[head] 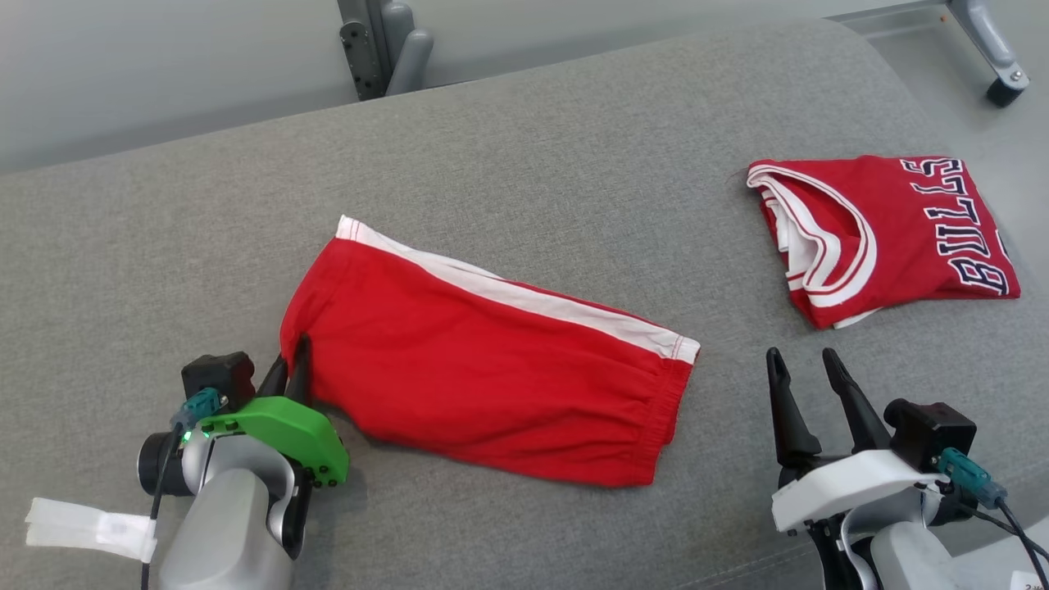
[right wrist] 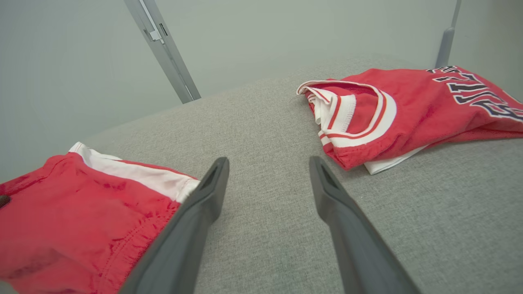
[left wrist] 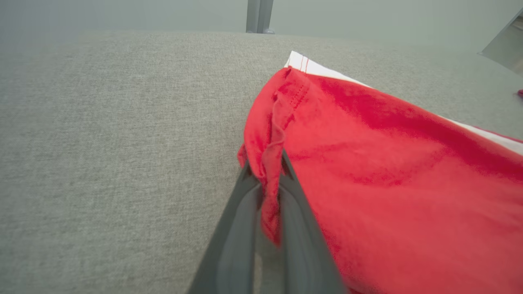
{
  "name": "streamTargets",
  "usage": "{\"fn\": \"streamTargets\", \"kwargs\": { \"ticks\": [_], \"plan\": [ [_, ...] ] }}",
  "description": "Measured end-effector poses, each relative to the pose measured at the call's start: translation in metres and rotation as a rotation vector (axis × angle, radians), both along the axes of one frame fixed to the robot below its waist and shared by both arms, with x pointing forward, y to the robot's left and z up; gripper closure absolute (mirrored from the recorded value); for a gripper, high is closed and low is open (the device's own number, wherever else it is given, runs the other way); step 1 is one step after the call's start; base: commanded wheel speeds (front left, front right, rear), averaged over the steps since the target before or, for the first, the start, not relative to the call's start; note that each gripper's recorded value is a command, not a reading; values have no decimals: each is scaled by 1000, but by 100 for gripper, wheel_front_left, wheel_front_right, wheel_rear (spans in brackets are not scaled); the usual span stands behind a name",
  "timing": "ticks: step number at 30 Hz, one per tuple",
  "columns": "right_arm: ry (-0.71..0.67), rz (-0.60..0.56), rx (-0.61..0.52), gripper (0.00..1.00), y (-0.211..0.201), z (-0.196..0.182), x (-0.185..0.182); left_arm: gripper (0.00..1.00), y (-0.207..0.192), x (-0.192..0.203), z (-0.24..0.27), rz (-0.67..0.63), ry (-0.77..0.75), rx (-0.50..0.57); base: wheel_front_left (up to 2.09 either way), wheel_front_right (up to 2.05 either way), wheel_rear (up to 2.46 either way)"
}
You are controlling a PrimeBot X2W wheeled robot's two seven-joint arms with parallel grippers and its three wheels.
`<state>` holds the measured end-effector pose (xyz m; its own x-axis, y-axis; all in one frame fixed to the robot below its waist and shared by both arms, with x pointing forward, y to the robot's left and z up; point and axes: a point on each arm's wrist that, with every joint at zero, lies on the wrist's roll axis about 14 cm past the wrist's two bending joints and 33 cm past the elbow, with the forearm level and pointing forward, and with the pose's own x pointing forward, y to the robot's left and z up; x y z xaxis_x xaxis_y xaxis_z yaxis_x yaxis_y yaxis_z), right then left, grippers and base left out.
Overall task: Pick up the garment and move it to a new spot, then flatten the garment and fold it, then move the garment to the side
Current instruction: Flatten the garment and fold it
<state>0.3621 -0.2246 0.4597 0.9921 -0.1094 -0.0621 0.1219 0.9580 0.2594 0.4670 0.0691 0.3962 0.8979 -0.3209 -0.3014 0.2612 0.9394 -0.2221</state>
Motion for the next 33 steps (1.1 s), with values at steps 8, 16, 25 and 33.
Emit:
{"fn": "streamTargets", "kwargs": {
  "ticks": [8,16,25,33],
  "plan": [
    [-10,63,21,0,22,1,1,100,56,-27,7,188,-21,-9,0,0,0],
    [-49,154,28,0,52,13,7,100,109,-84,-6,356,17,-4,0,0,0],
    [-69,199,9,0,66,20,9,0,121,-101,8,382,-41,17,0,0,0],
    [-90,307,-23,0,99,27,14,0,128,-106,34,398,-145,65,0,0,0]
  ]
}}
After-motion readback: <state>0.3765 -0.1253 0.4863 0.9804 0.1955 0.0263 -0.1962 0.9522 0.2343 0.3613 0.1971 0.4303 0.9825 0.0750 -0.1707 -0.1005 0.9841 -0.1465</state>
